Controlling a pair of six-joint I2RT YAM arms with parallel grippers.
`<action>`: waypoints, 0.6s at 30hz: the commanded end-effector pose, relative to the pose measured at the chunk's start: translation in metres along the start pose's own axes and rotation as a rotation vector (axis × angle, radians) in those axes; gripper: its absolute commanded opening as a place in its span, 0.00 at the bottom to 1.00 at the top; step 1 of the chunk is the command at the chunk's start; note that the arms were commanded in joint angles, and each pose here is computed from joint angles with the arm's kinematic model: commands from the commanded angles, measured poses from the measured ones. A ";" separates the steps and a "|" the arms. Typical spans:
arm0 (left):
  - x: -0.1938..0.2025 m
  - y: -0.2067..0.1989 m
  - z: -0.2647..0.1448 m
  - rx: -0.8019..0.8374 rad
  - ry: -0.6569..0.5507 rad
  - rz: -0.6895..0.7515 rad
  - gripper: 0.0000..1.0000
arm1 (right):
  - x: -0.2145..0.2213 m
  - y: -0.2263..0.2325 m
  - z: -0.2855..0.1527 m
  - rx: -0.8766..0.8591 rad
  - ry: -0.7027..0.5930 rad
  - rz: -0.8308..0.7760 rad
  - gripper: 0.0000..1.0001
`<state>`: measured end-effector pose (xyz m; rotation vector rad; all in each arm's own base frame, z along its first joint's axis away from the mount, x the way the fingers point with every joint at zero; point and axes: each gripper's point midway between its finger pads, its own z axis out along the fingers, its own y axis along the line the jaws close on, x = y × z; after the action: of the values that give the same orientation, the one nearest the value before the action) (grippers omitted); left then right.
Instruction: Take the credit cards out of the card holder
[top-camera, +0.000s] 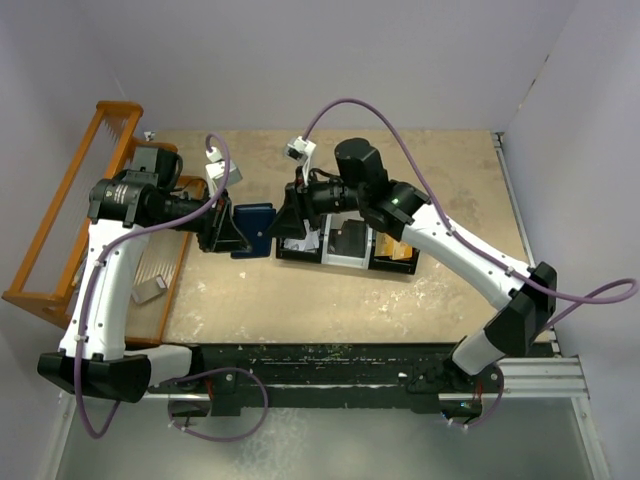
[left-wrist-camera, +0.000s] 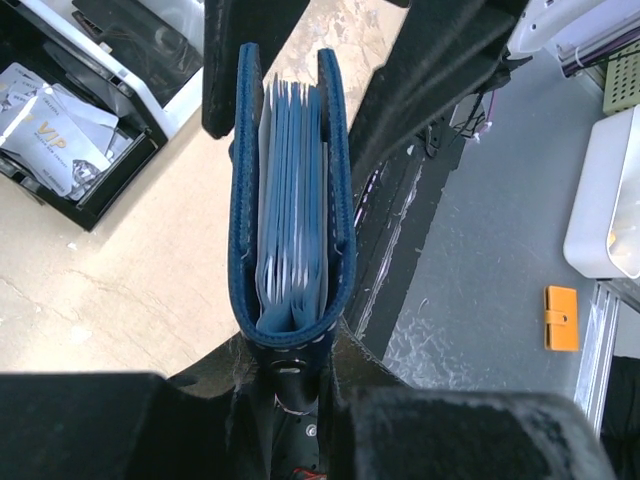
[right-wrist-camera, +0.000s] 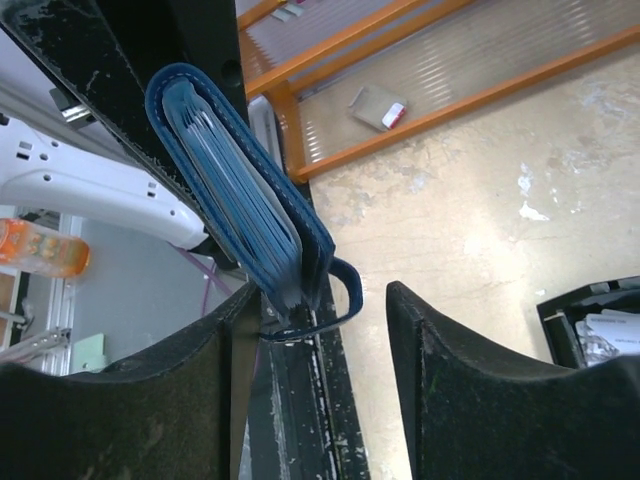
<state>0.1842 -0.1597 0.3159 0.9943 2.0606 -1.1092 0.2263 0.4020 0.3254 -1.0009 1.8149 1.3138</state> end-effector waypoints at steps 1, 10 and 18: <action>-0.014 -0.016 -0.006 0.053 -0.049 0.071 0.00 | -0.010 0.005 -0.018 -0.001 -0.019 -0.059 0.52; -0.017 -0.023 -0.007 0.087 -0.056 0.074 0.00 | -0.002 0.017 -0.022 -0.067 -0.006 -0.084 0.37; -0.016 -0.030 -0.009 0.107 -0.056 0.086 0.00 | 0.003 0.025 -0.024 -0.110 0.003 -0.063 0.06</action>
<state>0.1723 -0.1625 0.3247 1.0280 2.0360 -1.1696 0.2122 0.3862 0.3183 -1.0819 1.8048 1.3396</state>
